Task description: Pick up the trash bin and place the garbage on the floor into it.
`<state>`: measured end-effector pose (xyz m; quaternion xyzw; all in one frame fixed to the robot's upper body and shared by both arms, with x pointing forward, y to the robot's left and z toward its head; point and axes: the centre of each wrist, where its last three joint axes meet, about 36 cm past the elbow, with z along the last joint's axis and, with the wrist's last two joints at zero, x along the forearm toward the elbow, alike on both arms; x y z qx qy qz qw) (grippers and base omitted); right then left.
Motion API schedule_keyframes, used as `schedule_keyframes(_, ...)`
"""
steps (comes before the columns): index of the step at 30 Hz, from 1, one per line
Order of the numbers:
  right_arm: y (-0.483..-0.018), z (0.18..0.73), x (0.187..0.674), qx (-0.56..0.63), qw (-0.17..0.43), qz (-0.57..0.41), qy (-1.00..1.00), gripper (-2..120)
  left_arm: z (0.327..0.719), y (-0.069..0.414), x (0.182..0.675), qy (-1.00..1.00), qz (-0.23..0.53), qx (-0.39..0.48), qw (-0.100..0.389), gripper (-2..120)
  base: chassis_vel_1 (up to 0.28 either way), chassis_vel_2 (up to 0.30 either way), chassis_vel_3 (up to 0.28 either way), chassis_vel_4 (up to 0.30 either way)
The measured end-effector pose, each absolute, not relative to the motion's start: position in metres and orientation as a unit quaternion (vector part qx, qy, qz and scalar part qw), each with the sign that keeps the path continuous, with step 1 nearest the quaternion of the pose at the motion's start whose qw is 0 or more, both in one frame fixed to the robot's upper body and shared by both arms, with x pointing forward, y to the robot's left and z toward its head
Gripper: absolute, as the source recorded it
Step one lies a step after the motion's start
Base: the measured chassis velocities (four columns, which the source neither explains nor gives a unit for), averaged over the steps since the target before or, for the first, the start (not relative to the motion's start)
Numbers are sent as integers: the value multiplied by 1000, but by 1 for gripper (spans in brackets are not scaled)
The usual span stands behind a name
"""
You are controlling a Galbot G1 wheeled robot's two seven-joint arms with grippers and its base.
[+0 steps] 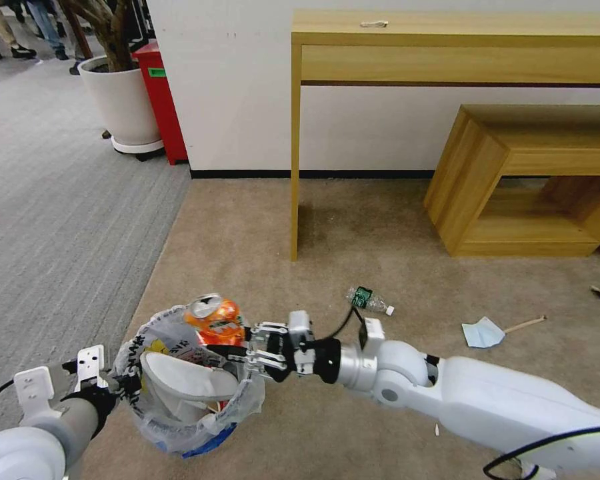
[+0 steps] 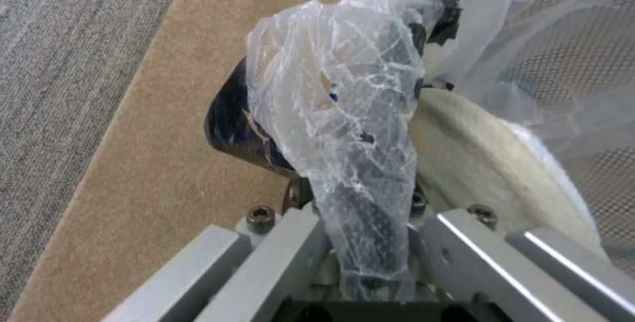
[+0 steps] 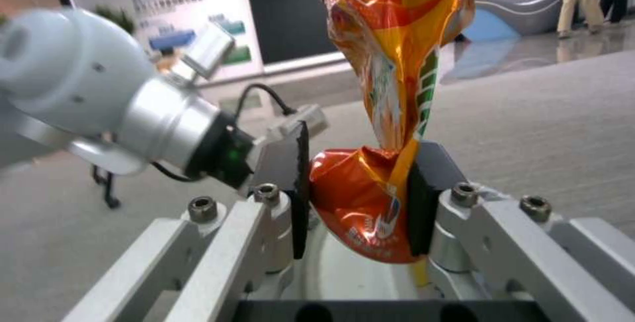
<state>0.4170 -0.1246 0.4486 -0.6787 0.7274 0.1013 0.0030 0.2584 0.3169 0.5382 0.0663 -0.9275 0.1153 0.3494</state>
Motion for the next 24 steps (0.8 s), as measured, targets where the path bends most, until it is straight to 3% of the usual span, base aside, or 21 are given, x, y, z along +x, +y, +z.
schedule_keyframes(24,-79,451,424,-687,-80,28,722,25,551,311,252,-934,116,59,334,1,0,0,0,0)
